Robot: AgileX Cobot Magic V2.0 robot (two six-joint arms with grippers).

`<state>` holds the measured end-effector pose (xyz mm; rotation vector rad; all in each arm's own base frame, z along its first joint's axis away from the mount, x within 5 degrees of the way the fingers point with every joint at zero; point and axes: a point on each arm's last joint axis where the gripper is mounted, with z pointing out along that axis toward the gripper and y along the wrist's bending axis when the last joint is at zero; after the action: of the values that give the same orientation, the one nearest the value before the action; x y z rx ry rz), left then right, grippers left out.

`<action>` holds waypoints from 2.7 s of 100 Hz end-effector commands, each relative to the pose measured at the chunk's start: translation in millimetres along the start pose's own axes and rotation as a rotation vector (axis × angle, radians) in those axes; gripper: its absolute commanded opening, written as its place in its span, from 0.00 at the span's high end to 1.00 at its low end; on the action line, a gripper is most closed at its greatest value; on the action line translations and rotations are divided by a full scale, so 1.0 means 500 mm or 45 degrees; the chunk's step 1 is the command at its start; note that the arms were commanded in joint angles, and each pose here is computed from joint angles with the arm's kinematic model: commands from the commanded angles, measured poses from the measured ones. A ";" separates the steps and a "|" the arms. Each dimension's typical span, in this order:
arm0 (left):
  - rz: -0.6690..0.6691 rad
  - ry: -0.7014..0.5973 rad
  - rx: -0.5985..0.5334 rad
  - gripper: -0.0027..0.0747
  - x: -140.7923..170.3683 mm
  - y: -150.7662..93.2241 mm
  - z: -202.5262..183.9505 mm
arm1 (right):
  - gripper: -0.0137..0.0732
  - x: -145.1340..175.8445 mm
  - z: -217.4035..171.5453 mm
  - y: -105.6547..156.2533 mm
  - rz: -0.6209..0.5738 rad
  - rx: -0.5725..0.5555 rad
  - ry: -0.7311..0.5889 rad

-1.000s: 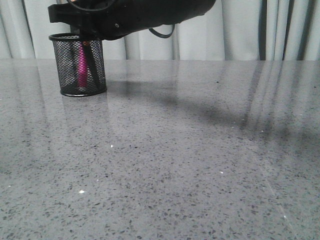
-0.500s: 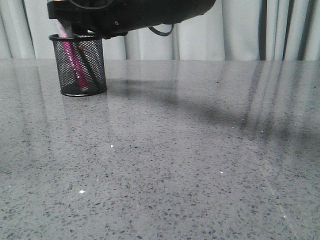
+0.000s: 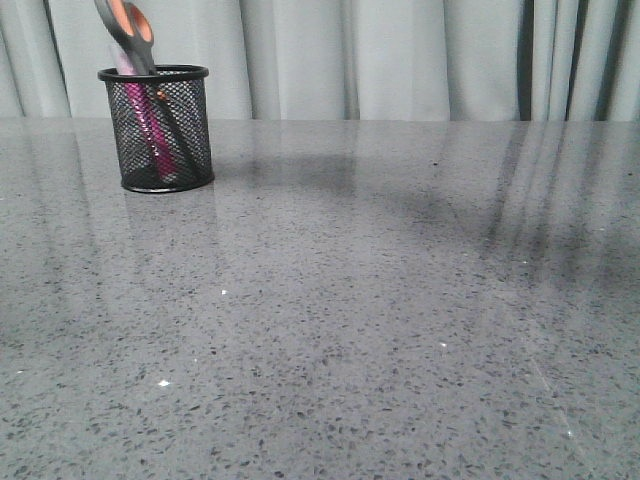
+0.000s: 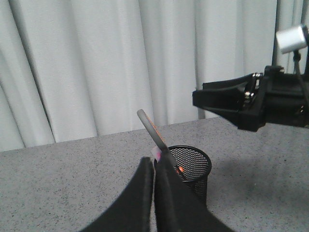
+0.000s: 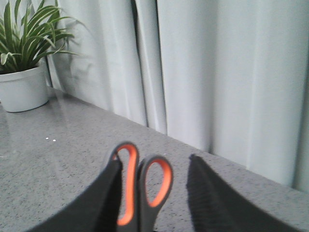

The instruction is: Put pen and scissors into bin

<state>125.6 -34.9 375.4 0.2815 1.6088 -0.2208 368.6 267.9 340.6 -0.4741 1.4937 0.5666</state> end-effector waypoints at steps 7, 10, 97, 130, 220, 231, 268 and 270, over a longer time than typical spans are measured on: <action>-0.022 -0.097 -0.048 0.99 -0.027 0.007 -0.006 | 0.86 -0.139 -0.076 -0.028 -0.039 0.073 -0.085; -0.022 -0.097 -0.048 0.99 -0.027 0.007 -0.006 | 0.93 -0.145 -0.086 -0.037 -0.039 0.099 -0.040; -0.094 -0.240 -0.185 0.99 0.040 0.017 -0.053 | 0.92 -0.118 -0.598 -0.044 -0.326 0.324 -0.110; -0.244 -0.245 -0.106 0.99 0.134 -0.005 -0.114 | 0.92 0.048 -0.777 -0.012 -0.304 0.397 -0.101; -0.232 -0.306 -0.159 0.99 0.171 -0.001 -0.131 | 0.92 0.105 -0.832 -0.004 -0.261 0.433 -0.146; -0.232 -0.306 -0.159 0.99 0.171 -0.001 -0.131 | 0.92 0.105 -0.832 -0.004 -0.261 0.433 -0.146; -0.066 -0.248 -0.191 0.99 0.193 0.001 -0.125 | 0.92 0.105 -0.832 -0.004 -0.261 0.433 -0.146; -0.062 -0.238 -0.204 0.99 0.201 0.002 -0.123 | 0.92 0.105 -0.832 -0.004 -0.261 0.433 -0.146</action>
<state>61.0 -14.4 276.6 0.1118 1.4781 -0.2193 44.5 11.7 262.0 -0.3155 1.4571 0.1667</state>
